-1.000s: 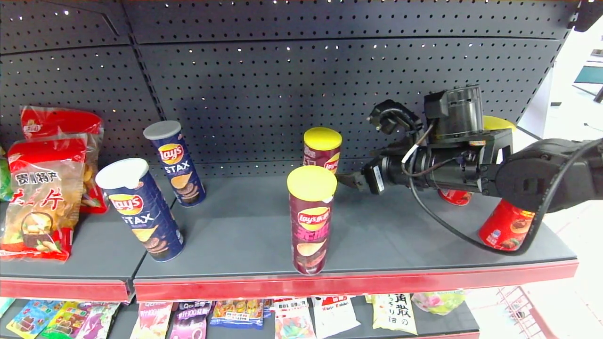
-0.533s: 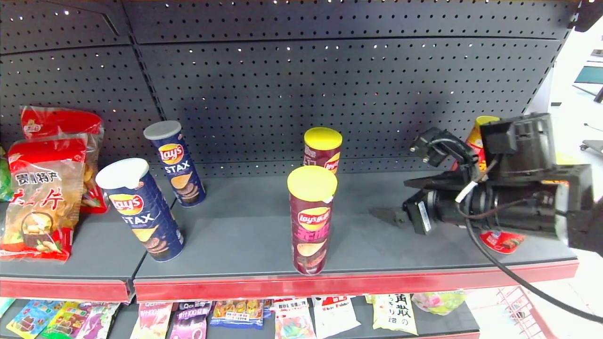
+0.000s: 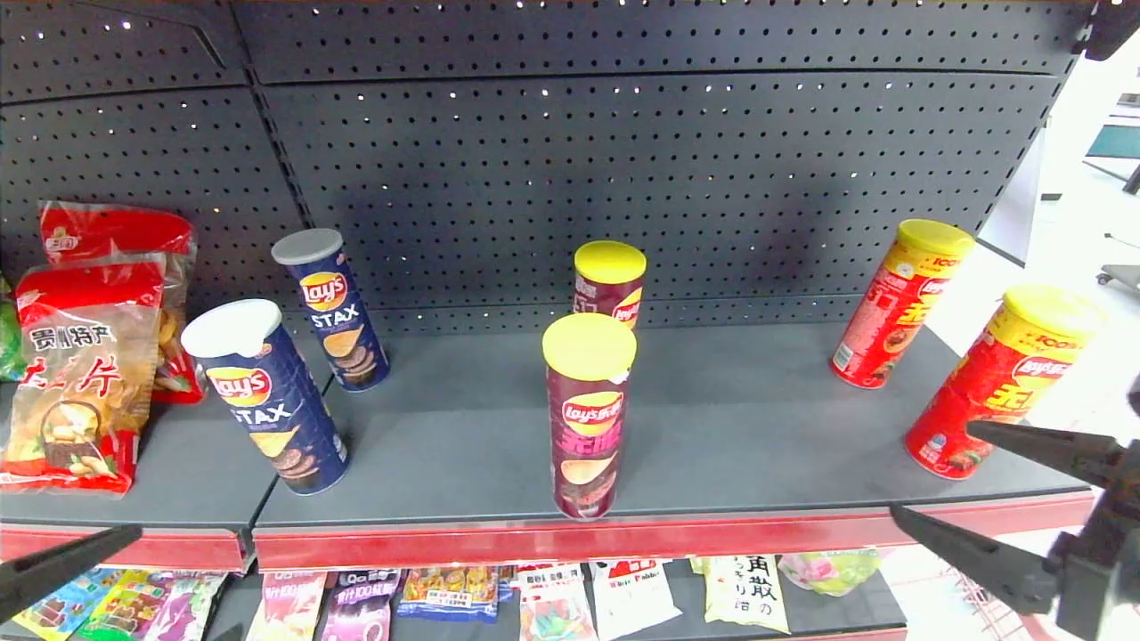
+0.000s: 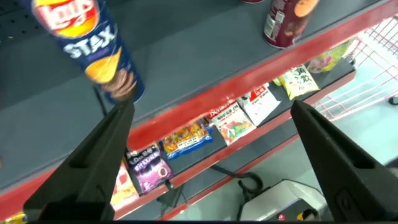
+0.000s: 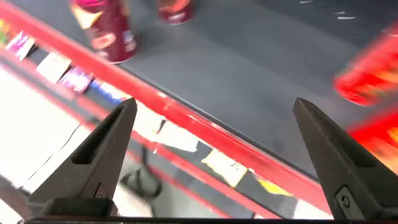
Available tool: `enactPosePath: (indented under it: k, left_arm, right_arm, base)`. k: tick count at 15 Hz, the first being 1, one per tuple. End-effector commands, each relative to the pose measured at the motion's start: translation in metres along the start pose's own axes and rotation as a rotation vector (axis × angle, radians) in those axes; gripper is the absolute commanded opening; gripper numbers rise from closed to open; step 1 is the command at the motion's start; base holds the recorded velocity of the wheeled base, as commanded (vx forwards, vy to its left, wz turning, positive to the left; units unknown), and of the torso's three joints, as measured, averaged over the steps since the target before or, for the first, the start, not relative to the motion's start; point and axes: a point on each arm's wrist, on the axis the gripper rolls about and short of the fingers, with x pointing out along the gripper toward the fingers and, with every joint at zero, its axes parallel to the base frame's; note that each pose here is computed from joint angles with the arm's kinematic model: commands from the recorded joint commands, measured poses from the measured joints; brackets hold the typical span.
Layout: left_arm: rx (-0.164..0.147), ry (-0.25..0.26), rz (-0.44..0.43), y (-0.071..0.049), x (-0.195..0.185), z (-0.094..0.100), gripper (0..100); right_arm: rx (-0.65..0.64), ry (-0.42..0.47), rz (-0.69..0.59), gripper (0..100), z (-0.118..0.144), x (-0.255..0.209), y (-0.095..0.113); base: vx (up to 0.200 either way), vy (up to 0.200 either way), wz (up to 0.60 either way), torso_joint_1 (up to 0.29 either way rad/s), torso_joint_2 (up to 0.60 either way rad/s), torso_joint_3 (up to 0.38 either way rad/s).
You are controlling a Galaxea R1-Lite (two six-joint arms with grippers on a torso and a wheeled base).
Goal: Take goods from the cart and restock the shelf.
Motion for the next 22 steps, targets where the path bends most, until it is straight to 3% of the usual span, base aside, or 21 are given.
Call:
enactPosePath:
  k: [1, 4, 5, 7, 9, 13, 18, 22]
  left_arm:
    - [0.007, 0.138, -0.001, -0.005, 0.063, 0.012, 100]
    - [0.011, 0.19, 0.008, -0.008, 0.098, 0.015, 100]
    - [0.015, 0.234, 0.003, -0.01, 0.111, 0.012, 100]
    - [0.019, 0.265, -0.014, -0.014, 0.127, 0.01, 100]
    - [-0.007, 0.271, -0.031, -0.021, 0.149, 0.006, 100]
    - [0.001, 0.277, -0.051, -0.032, 0.175, -0.002, 100]
    - [-0.01, 0.271, -0.052, -0.041, 0.222, 0.01, 100]
    - [0.0, 0.291, -0.044, -0.046, 0.233, 0.006, 100]
  right_arm:
    - [0.029, -0.118, -0.132, 100, -0.012, -0.039, -0.007]
    - [0.05, -0.161, -0.182, 100, -0.014, -0.05, -0.008]
    - [0.06, -0.178, -0.184, 100, -0.022, -0.057, -0.005]
    - [0.06, -0.203, -0.197, 100, -0.04, -0.067, -0.001]
    - [0.065, -0.209, -0.218, 100, -0.057, -0.073, 0.003]
    - [0.075, -0.186, -0.24, 100, -0.066, -0.083, 0.006]
    - [0.091, -0.171, -0.235, 100, -0.074, -0.088, 0.009]
    - [0.108, -0.174, -0.236, 100, -0.074, -0.089, 0.009]
  base:
    - [0.0, 0.0, 0.0, 0.0, 0.0, 0.0]
    - [0.0, 0.0, 0.0, 0.0, 0.0, 0.0]
    - [0.0, 0.0, 0.0, 0.0, 0.0, 0.0]
    - [0.0, 0.0, 0.0, 0.0, 0.0, 0.0]
    - [0.0, 0.0, 0.0, 0.0, 0.0, 0.0]
    - [0.0, 0.0, 0.0, 0.0, 0.0, 0.0]
    - [0.0, 0.0, 0.0, 0.0, 0.0, 0.0]
    - [0.0, 0.0, 0.0, 0.0, 0.0, 0.0]
